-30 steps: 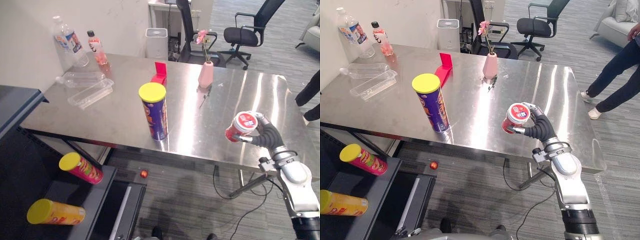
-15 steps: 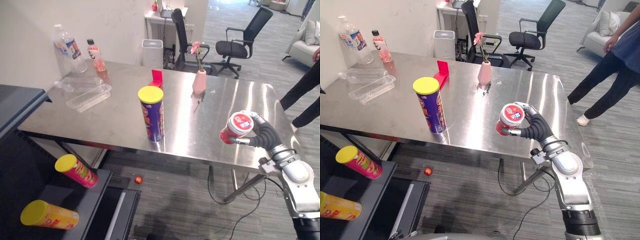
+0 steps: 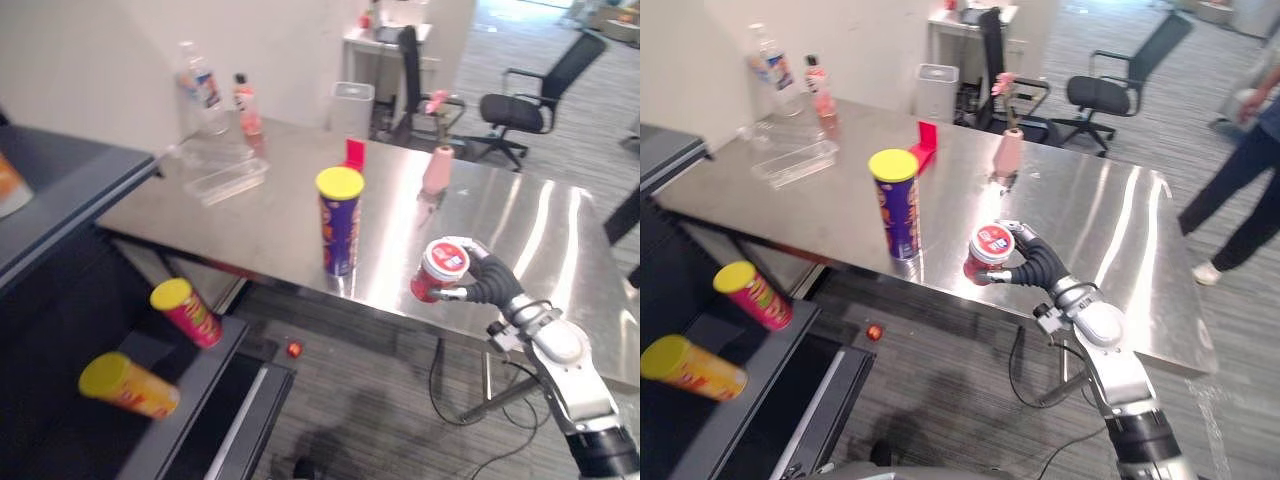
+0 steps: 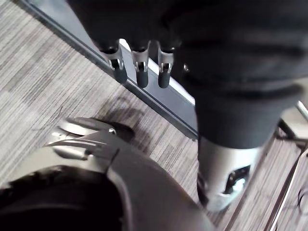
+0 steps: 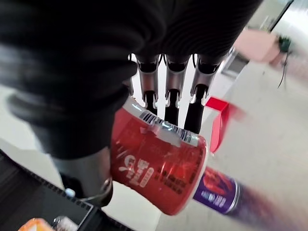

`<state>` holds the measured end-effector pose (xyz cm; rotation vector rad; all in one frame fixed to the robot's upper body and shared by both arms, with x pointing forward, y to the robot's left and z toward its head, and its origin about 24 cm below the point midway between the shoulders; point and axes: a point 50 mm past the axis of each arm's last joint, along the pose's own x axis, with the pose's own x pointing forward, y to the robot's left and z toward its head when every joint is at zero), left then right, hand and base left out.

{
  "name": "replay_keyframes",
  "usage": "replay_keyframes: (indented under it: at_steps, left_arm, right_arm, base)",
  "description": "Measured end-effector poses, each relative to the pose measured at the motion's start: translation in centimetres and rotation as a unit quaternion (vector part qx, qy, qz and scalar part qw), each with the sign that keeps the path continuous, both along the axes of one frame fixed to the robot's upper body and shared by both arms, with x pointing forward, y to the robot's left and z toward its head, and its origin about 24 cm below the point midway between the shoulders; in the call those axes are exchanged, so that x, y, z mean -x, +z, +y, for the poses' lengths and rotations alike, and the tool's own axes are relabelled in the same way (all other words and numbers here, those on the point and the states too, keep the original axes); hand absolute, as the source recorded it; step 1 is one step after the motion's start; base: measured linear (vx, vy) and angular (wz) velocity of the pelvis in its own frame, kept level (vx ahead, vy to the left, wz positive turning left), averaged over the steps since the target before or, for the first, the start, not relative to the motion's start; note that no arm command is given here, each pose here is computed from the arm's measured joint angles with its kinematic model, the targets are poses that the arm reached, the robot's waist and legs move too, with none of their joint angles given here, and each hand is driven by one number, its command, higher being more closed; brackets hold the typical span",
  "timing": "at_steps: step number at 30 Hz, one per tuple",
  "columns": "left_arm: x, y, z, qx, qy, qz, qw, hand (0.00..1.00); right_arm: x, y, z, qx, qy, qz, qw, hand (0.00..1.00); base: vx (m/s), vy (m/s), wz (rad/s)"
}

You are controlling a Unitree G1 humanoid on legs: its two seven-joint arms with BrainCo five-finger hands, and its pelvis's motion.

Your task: Put the gum and the chips on the shelf.

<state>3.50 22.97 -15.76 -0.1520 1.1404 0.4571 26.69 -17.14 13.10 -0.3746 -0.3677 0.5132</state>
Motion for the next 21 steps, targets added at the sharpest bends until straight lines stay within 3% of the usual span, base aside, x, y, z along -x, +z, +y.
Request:
replay_keyframes:
  at_steps: [6, 11, 16, 21]
  left_arm:
    - [2.7, -0.4, -1.7, 0.021, 0.067, 0.013, 0.997, 0.0]
    - [4.5, -0.7, -1.8, 0.023, 0.087, 0.046, 0.995, 0.0]
    - [3.7, -0.5, -0.6, 0.001, 0.061, 0.046, 0.997, 0.0]
    - [5.3, -1.0, -2.2, 0.022, 0.047, 0.08, 0.995, 0.0]
  right_arm:
    - [-1.8, 1.4, 1.2, 0.007, 0.021, -0.02, 1.0, 1.0]
    - [-1.7, 0.8, -0.5, 0.002, -0.014, -0.015, 1.0, 1.0]
    - [-1.2, 0.4, -2.5, 0.007, -0.051, -0.008, 0.999, 1.0]
    - [0.9, -1.2, -5.1, 0.005, -0.108, 0.015, 0.994, 1.0]
  base:
    - [-0.19, -0.065, 0.92]
    - [-0.06, 0.062, 1.12]
    - [-0.07, 0.079, 1.24]
    - [-0.04, 0.08, 0.9]
